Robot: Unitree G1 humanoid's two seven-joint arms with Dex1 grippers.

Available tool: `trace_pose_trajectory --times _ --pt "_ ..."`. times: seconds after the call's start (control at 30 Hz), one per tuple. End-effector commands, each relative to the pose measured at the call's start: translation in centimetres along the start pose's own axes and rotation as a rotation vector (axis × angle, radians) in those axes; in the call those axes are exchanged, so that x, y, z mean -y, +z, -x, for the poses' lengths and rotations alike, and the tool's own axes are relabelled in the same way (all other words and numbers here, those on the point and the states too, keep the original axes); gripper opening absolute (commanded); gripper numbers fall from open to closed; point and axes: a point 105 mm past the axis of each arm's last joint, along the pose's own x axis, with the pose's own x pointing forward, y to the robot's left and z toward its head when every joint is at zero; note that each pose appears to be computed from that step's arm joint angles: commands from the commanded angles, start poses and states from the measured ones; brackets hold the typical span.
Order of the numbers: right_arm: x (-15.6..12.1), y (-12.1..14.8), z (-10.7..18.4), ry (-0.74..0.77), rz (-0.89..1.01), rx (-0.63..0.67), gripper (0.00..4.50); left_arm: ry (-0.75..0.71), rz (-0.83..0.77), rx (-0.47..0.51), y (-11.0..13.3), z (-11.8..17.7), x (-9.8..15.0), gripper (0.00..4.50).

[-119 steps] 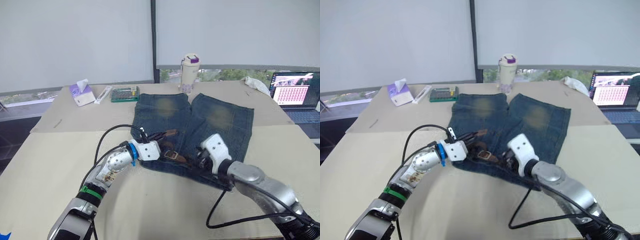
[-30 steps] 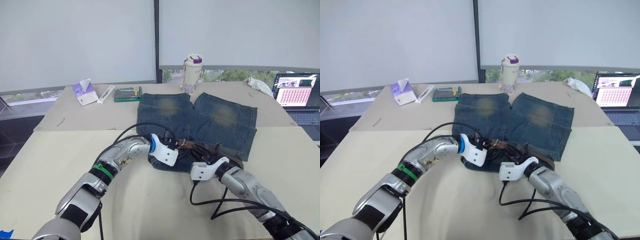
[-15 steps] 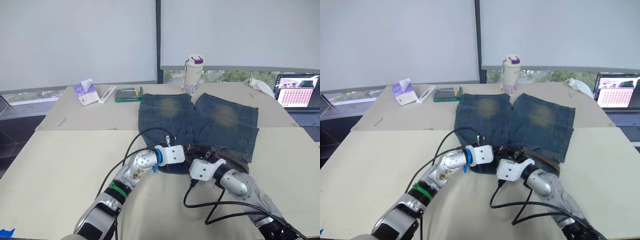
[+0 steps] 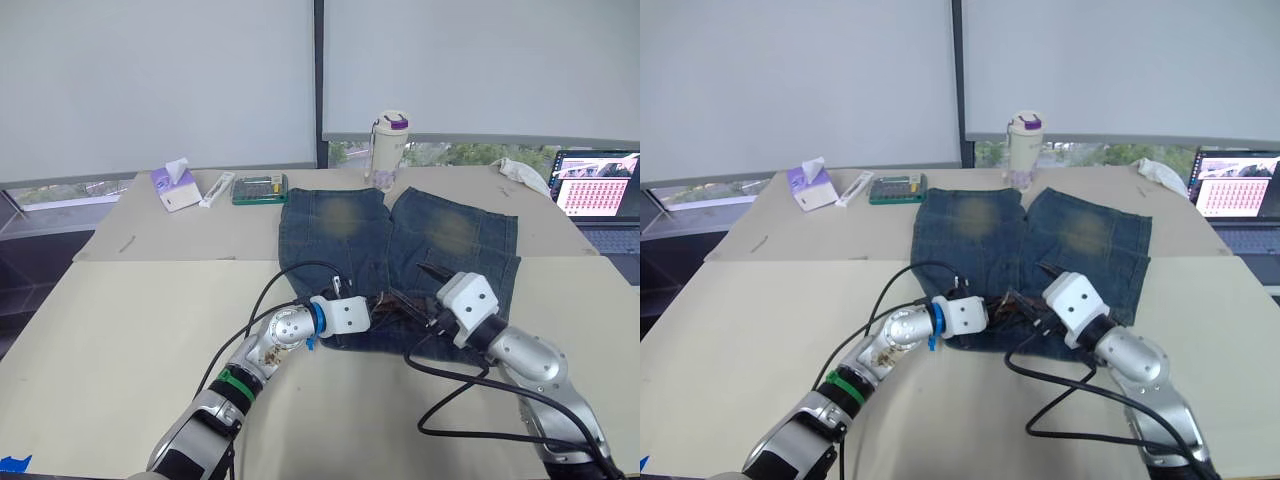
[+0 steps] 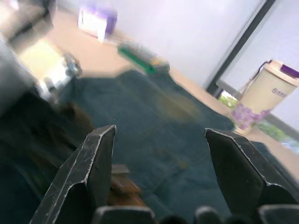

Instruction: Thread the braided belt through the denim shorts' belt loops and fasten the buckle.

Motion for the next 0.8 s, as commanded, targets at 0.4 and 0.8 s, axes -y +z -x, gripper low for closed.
trace_pose_trajectory --times 0.4,0.8 --pt "-2.4 -1.1 -2.1 0.2 0.48 -0.012 3.38 0.011 0.0 0.023 0.4 -0.1 0.3 0.0" --pt "-3.5 -1.3 -3.0 0.296 0.618 0.026 0.18 -0.007 -0.033 0.029 0.6 -0.2 0.6 0.0"
